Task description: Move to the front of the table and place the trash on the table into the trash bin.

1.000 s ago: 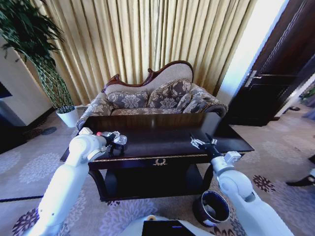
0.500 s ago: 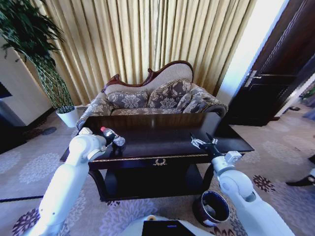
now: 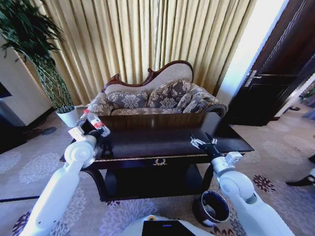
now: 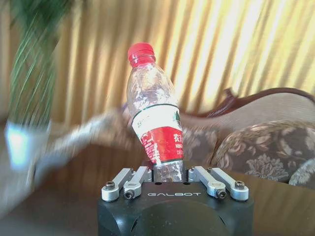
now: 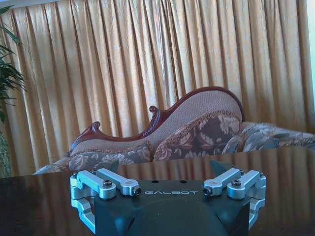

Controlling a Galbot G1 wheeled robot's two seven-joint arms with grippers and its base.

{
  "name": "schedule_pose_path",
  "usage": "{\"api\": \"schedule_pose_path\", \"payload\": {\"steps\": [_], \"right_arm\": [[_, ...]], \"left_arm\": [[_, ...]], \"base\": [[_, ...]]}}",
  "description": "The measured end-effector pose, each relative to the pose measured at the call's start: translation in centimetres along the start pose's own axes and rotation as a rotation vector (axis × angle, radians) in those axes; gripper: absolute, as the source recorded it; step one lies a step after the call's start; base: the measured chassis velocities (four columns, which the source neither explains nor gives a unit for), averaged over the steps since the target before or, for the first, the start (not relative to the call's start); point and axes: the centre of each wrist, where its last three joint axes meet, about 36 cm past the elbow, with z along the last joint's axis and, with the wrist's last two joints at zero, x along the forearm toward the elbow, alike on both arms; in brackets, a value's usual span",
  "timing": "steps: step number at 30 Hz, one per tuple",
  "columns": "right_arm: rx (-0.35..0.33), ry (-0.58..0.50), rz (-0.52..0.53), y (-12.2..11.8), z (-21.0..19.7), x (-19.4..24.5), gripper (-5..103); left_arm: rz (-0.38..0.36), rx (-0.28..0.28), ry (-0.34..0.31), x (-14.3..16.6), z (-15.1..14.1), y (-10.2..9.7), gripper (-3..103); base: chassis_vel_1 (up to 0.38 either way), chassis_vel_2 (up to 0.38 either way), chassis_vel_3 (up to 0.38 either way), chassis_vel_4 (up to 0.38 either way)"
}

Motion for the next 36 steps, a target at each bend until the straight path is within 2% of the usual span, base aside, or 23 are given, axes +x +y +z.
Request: {"api": "schedule_pose_path", "payload": {"steps": [2,3,5,7,8,11,12,15,16,17,20,21,22,28,36], "right_arm": [[-0.041,0.011,-0.015,0.9,-1.1,0.4,100],[-0.041,0.011,-0.015,0.9,-1.1,0.4,100],[-0.074,0.019,-0.044,1.4,-2.3,0.7,100],[-0.079,0.019,-0.052,1.5,-2.6,0.8,100],[-0.091,0.02,-0.086,1.9,-3.4,1.0,100],[-0.099,0.029,-0.174,2.4,-5.1,0.9,100],[-0.099,0.029,-0.174,2.4,-5.1,0.9,100],[-0.119,0.021,-0.257,2.7,-7.1,0.4,100],[-0.161,0.02,-0.323,3.0,-8.8,0.0,100],[-0.161,0.02,-0.323,3.0,-8.8,0.0,100],[-0.247,0.037,-0.443,3.6,-11.1,-0.7,100],[-0.247,0.037,-0.443,3.6,-11.1,-0.7,100],[-0.266,0.04,-0.491,3.9,-11.9,-1.2,100],[-0.252,0.021,-0.567,4.8,-13.9,-4.2,100],[-0.249,0.029,-0.581,5.3,-13.7,-6.3,100]], "left_arm": [[0.062,-0.108,-0.062,0.1,-0.3,0.8,27],[0.062,-0.108,-0.062,0.1,-0.3,0.8,27],[0.137,-0.19,-0.128,-0.1,-0.8,1.4,27],[0.16,-0.211,-0.147,-0.2,-0.9,1.5,27],[0.23,-0.256,-0.19,-0.6,-1.3,1.9,27],[0.38,-0.297,-0.267,-1.4,-1.7,2.4,27],[0.38,-0.297,-0.267,-1.4,-1.7,2.4,27],[0.485,-0.329,-0.325,-1.9,-2.2,2.2,27],[0.526,-0.345,-0.349,-2.1,-2.6,1.6,27],[0.526,-0.345,-0.349,-2.1,-2.6,1.6,27],[0.592,-0.374,-0.369,-1.9,-3.6,0.2,27],[0.592,-0.374,-0.369,-1.9,-3.6,0.2,27],[0.627,-0.389,-0.368,-1.8,-4.0,-0.6,27],[0.735,-0.443,-0.311,-1.4,-4.8,-2.7,27],[0.786,-0.513,-0.283,-1.6,-5.7,-3.6,27]], "base": [[0.0,0.0,0.0,0.0],[0.0,0.0,0.0,0.0],[0.0,0.0,0.0,0.0],[0.0,0.0,0.0,0.0],[0.0,0.0,0.0,0.0],[0.0,0.0,0.0,0.0],[0.0,0.0,0.0,0.0],[0.0,0.0,0.0,0.0],[0.0,0.0,0.0,0.0],[0.0,0.0,0.0,0.0],[0.0,0.0,0.0,0.0],[0.0,0.0,0.0,0.0],[0.0,0.0,0.0,0.0],[0.0,0.0,0.0,0.0],[0.0,0.0,0.0,0.0]]}}
